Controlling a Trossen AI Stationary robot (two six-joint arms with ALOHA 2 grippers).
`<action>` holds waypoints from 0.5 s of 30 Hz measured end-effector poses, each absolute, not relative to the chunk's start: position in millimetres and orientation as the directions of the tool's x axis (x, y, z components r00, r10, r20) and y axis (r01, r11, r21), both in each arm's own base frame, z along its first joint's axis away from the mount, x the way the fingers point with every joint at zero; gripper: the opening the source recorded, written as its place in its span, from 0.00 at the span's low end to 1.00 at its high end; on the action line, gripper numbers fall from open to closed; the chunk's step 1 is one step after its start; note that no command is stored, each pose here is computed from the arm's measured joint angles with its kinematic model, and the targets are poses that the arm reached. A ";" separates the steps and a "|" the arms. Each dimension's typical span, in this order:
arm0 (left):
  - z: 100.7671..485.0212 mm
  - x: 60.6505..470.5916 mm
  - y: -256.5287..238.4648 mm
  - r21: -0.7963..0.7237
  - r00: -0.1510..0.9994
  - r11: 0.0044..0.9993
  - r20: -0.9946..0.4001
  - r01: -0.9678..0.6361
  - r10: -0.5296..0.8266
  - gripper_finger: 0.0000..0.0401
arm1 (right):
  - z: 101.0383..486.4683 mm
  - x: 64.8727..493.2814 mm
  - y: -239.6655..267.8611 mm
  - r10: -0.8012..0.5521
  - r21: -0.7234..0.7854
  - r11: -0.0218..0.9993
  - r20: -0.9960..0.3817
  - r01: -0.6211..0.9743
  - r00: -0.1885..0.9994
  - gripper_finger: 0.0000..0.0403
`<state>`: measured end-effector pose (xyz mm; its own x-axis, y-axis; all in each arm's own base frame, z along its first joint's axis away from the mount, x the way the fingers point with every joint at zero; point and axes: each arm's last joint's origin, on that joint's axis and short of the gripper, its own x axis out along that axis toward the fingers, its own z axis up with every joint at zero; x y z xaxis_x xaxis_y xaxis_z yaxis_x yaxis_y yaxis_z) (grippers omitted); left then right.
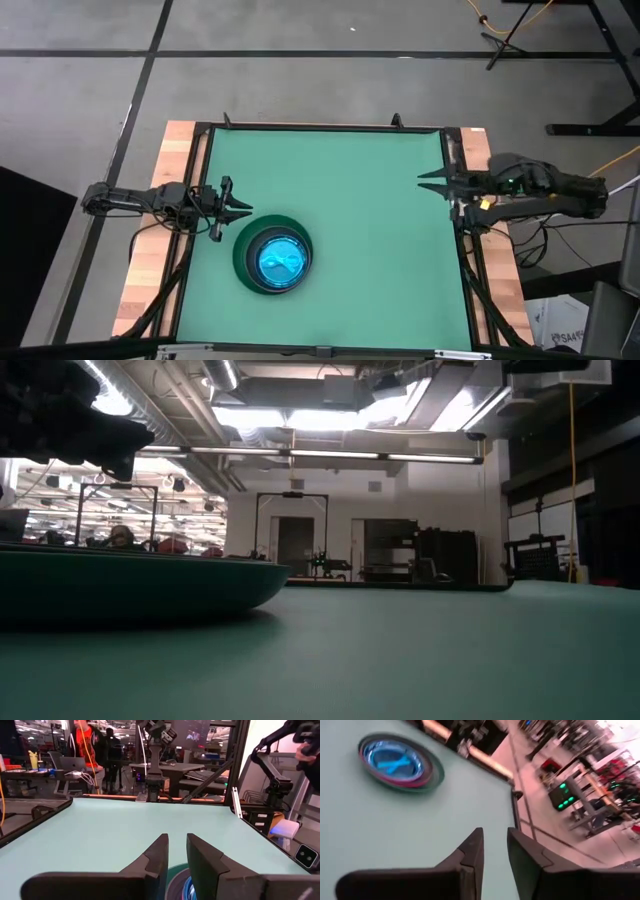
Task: Stack plastic plates
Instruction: Return to Home Position
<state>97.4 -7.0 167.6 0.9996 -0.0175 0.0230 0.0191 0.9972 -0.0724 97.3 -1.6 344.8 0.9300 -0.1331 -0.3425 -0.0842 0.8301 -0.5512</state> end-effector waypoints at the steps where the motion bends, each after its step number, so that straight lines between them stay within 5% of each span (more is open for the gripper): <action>1: 167.6 97.4 -7.0 -0.072 1.000 0.997 0.023 0.019 -0.018 0.15 | 340.8 93.0 -1.7 -0.133 -0.544 0.836 -0.319 -0.066 0.938 0.20; 15: 167.6 97.4 -7.0 -0.072 1.000 0.997 0.023 0.019 -0.018 0.15 | 278.3 68.4 -2.3 -0.125 -0.401 0.914 -0.129 0.064 0.984 0.20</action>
<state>97.4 -7.0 167.6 0.9996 -0.0175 0.0230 0.0191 0.9972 -0.0724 68.4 -2.3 278.3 0.9837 -0.1255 -0.1291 0.0640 0.9139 -0.4008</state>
